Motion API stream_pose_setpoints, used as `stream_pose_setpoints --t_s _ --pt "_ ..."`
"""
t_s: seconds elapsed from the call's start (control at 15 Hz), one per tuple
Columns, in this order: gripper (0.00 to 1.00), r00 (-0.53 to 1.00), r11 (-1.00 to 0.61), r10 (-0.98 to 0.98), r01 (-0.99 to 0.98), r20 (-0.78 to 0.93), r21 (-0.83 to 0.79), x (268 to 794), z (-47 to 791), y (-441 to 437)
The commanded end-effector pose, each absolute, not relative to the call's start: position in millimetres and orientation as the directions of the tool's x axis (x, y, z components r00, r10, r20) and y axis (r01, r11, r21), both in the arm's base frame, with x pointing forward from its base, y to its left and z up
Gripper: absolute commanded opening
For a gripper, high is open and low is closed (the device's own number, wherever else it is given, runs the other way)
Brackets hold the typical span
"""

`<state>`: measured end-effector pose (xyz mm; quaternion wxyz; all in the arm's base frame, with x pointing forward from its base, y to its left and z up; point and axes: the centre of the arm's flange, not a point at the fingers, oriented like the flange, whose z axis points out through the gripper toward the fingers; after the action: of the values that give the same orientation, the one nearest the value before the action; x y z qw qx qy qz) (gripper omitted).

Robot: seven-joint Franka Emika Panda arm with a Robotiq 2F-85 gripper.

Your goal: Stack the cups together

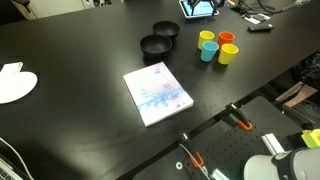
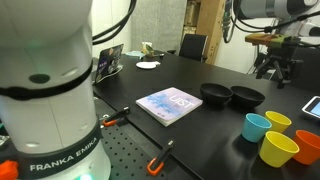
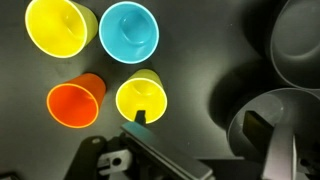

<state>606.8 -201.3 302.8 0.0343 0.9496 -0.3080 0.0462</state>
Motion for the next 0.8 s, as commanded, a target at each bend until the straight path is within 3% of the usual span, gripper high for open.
stream_pose_setpoints --t_s 0.0,0.73 --pt "1.00 0.781 -0.778 -0.617 -0.624 0.093 0.080 641.8 276.7 -226.1" --pt "1.00 0.732 -0.727 -0.679 -0.681 0.054 0.089 667.8 204.4 -240.3"
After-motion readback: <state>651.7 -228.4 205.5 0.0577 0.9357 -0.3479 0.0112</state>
